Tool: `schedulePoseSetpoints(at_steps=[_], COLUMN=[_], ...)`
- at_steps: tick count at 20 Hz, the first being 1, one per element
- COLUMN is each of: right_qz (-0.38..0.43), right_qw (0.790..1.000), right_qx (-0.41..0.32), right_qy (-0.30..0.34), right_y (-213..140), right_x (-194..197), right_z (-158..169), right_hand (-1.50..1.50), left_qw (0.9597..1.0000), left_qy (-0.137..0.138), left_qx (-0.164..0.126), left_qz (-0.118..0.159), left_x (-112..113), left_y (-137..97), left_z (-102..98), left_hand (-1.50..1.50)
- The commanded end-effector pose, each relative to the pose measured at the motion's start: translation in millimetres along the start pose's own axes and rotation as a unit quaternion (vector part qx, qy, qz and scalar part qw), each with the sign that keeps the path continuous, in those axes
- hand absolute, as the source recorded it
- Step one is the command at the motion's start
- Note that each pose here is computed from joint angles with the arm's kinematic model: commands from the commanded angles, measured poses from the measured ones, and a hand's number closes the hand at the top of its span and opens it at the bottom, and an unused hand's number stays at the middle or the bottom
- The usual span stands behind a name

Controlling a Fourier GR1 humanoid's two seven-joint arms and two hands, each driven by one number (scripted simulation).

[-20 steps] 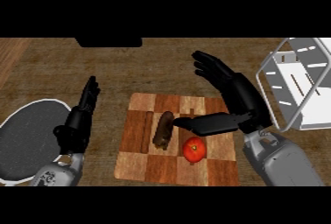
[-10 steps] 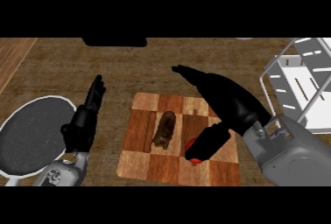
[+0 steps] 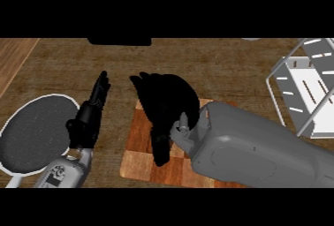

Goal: Pick the sweet potato from the cutting board and place it in the tiered basket

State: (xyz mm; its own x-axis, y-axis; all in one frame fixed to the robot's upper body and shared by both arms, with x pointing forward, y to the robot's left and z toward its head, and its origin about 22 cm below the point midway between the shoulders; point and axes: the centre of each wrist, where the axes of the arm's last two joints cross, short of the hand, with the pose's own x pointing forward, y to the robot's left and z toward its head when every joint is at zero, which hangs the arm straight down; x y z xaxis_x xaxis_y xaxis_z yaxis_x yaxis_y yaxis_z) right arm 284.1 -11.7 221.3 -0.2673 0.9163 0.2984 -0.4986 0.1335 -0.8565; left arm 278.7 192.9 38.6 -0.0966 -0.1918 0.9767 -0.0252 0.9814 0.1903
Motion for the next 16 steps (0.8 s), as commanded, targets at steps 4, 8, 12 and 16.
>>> schedulePoseSetpoints(at_steps=[4, 8, 12, 16], right_qz=[0.073, 0.087, 0.100, 0.117], right_qw=[0.992, 0.988, 0.981, 0.975], right_qx=[0.048, 0.067, 0.091, 0.116], right_qy=[0.088, 0.106, 0.136, 0.151], right_y=[8, 20, 21, 25], right_x=[73, 80, 87, 89], right_z=[-21, -40, -48, -49], right_hand=[-1.50, -1.50, -1.50, -1.50], left_qw=[1.0000, 1.0000, 1.0000, 0.9998], left_qy=[0.007, 0.003, 0.001, 0.009], left_qx=[0.002, 0.004, 0.000, 0.015], left_qz=[0.000, 0.005, -0.005, 0.010], left_x=[-13, -10, 0, -10], left_y=[-3, -3, 0, 11], left_z=[-1, 4, 1, -1], left_hand=[0.00, 0.00, 0.00, 0.00])
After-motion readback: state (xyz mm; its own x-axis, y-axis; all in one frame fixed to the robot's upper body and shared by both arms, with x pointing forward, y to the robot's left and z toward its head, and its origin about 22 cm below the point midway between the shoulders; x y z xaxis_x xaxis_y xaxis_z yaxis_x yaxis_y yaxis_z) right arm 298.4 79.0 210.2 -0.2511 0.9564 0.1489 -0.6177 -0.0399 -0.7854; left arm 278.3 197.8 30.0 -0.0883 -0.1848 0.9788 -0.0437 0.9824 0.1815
